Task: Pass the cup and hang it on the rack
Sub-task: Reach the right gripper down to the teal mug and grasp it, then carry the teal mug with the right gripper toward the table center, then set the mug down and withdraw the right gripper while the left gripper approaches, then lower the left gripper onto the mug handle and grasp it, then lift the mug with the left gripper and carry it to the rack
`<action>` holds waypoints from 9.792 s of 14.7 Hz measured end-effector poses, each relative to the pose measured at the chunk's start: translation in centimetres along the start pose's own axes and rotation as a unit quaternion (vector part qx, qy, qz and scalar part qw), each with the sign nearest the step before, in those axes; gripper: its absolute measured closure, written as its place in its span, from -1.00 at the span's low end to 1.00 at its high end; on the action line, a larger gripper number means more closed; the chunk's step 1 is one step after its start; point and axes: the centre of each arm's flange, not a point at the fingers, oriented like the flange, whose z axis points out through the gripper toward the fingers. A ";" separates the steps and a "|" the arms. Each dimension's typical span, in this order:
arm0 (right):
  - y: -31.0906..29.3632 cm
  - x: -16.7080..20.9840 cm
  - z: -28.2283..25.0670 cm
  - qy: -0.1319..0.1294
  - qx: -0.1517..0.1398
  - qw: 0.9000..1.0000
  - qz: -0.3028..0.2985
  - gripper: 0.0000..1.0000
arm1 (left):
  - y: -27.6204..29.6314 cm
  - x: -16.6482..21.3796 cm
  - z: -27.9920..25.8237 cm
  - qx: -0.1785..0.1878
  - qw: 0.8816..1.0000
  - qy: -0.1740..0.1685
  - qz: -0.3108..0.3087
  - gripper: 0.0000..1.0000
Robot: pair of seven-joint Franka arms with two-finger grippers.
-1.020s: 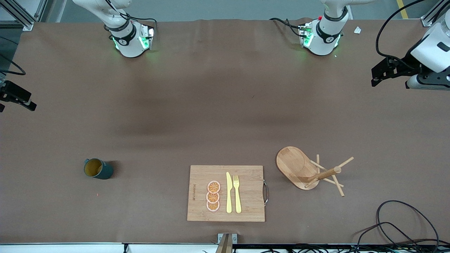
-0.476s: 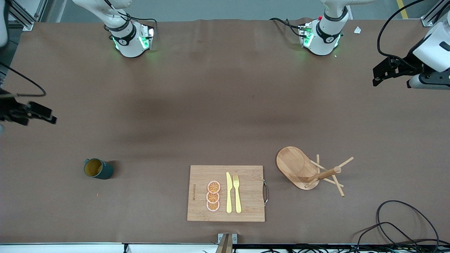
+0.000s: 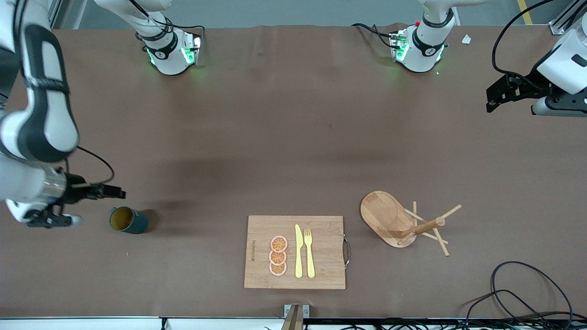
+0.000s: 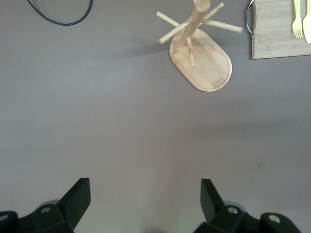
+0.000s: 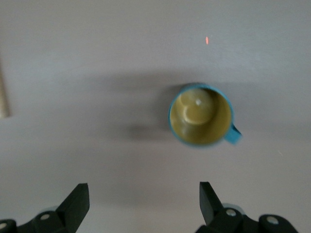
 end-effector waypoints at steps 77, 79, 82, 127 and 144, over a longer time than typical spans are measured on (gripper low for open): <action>-0.6 -13.8 -26.4 0.125 -0.070 0.989 -0.030 -1.00 | 43.1 4.9 30.8 0.021 0.882 0.096 -0.462 -1.00; -0.3 -14.6 -29.1 0.132 -0.074 0.988 -0.025 -1.00 | 45.0 3.8 34.0 0.037 0.867 0.111 -0.484 -1.00; 0.2 -15.0 -30.2 0.135 -0.075 0.988 -0.020 -1.00 | 46.8 2.1 37.8 0.061 0.846 0.136 -0.512 -1.00; 0.0 -14.4 -29.4 0.129 -0.079 0.988 -0.015 -1.00 | 31.6 12.0 17.5 -0.142 0.823 0.006 -0.550 0.58; 0.0 -14.3 -29.4 0.129 -0.079 0.988 -0.015 -1.00 | 9.3 16.4 21.3 -0.372 0.767 -0.296 -0.431 0.58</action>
